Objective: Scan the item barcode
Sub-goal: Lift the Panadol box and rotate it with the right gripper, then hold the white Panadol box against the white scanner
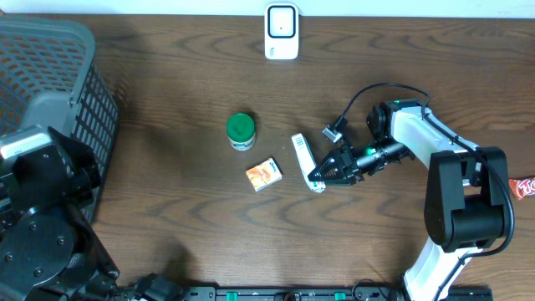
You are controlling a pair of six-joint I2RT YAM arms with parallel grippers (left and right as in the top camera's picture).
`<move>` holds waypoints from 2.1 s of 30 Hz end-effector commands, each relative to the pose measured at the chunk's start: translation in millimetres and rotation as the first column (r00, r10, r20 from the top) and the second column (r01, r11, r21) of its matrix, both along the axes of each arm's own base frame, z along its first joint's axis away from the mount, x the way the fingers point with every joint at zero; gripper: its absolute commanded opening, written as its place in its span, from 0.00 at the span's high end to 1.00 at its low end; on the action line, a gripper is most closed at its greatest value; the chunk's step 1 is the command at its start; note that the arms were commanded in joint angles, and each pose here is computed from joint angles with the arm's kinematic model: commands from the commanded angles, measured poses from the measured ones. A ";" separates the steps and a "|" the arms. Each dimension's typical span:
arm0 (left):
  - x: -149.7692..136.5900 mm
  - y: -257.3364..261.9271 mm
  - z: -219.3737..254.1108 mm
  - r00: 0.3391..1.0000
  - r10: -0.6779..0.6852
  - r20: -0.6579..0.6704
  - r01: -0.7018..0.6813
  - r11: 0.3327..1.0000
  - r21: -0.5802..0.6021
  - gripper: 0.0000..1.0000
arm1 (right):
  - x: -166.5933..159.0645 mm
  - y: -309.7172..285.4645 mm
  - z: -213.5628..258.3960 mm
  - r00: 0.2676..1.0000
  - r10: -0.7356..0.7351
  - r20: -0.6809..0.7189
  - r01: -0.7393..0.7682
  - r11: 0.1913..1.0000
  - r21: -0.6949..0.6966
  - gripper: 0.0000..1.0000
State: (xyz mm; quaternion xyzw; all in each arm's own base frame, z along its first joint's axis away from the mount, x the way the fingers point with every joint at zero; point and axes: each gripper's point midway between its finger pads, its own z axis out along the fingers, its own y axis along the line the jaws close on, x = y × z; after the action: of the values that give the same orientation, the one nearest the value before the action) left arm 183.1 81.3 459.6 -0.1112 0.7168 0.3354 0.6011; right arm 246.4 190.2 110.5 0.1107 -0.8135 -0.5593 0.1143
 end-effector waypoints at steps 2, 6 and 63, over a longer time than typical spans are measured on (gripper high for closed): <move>-2.3 2.4 0.5 1.000 0.013 0.011 -0.013 1.000 -0.009 0.02 | 3.6 2.4 8.7 0.999 -0.009 0.052 0.007 0.999 0.043 0.75; -2.3 2.4 0.5 1.000 0.013 0.011 -0.013 1.000 -0.009 0.02 | 12.6 3.6 3.5 0.992 -0.007 0.127 0.001 0.999 0.049 0.74; -2.3 2.4 0.5 1.000 0.013 0.011 -0.013 1.000 -0.009 0.02 | 321.9 -36.1 65.7 -0.017 0.090 0.996 0.875 0.484 -0.029 0.64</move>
State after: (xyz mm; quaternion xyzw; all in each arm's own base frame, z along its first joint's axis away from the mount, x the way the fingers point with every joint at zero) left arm 183.2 81.2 459.6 -0.1111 0.7168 0.3353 0.6011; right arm 555.4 166.4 172.0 0.1144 -0.8080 -0.0445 -0.5762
